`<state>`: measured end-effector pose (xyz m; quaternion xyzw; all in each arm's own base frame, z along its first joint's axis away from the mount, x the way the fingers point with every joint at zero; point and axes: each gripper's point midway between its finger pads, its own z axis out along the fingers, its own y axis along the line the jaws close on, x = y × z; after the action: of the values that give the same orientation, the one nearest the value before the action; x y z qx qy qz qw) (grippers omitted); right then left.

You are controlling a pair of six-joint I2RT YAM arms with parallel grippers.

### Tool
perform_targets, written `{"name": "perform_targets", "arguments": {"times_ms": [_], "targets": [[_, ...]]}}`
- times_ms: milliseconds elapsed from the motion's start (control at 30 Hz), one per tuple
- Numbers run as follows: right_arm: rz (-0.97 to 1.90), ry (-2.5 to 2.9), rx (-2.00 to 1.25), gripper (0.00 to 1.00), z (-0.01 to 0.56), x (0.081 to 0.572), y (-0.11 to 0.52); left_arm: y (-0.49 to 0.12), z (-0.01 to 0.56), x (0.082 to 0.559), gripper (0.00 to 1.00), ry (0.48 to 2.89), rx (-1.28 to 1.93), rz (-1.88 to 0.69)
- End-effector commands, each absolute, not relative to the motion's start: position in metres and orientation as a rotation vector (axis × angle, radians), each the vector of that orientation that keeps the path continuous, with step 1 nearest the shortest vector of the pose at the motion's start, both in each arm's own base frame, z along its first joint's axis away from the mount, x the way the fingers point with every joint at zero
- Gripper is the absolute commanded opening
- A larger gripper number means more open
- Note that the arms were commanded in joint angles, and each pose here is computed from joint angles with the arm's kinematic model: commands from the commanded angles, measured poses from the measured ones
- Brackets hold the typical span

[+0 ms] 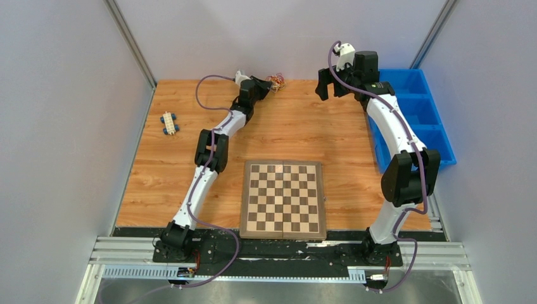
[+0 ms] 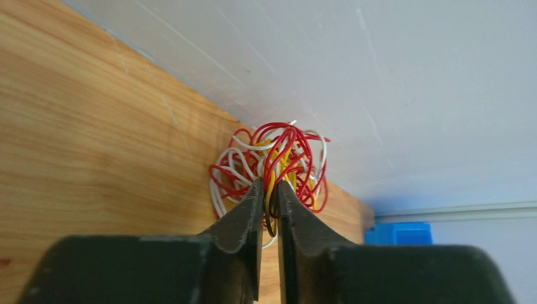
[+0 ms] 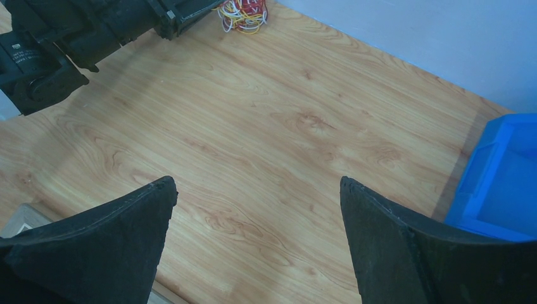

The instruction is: Untangle the cables

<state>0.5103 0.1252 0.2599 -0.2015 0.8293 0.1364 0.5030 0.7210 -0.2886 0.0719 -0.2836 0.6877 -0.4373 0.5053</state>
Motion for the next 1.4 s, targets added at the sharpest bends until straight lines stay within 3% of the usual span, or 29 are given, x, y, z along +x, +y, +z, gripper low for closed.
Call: {"name": "perform_targets", "arguments": {"times_ms": [0,133,233,400,600,800,1067,1133,1233,1267,1367], "targets": [[0.331,1.961,-0.474,1.00,0.278,0.512,0.125,-0.289,0.145,0.726,0.04,1.478,-0.575,-1.102],[0.396,1.963,-0.504,1.00,0.274,0.509,0.135,-0.305,0.179,0.701,0.00,1.470,-0.347,-1.158],[0.499,1.990,-0.542,1.00,0.265,0.501,0.148,-0.316,0.238,0.664,0.00,1.447,-0.138,-1.229],[0.659,2.002,-0.544,1.00,0.267,0.485,0.164,-0.321,0.290,0.576,0.00,1.520,0.258,-1.373],[0.991,1.881,-0.734,1.00,0.285,0.434,0.188,-0.314,0.312,0.474,0.00,1.561,0.659,-1.511],[1.057,1.734,-0.805,1.00,0.326,0.408,0.204,-0.304,0.332,0.416,0.00,1.494,0.786,-1.555],[1.140,1.636,-0.945,0.99,0.343,0.367,0.258,-0.307,0.343,0.385,0.00,1.477,0.830,-1.585],[1.126,1.634,-0.954,0.80,0.339,0.368,0.262,-0.308,0.346,0.378,0.00,1.467,0.840,-1.592],[1.064,1.660,-0.916,0.32,0.334,0.381,0.257,-0.307,0.354,0.370,0.00,1.459,0.846,-1.599],[1.045,1.667,-0.905,0.21,0.332,0.384,0.254,-0.306,0.355,0.369,0.00,1.461,0.842,-1.596],[0.964,1.677,-0.883,0.03,0.328,0.389,0.241,-0.291,0.357,0.370,0.00,1.475,0.812,-1.562]]}}
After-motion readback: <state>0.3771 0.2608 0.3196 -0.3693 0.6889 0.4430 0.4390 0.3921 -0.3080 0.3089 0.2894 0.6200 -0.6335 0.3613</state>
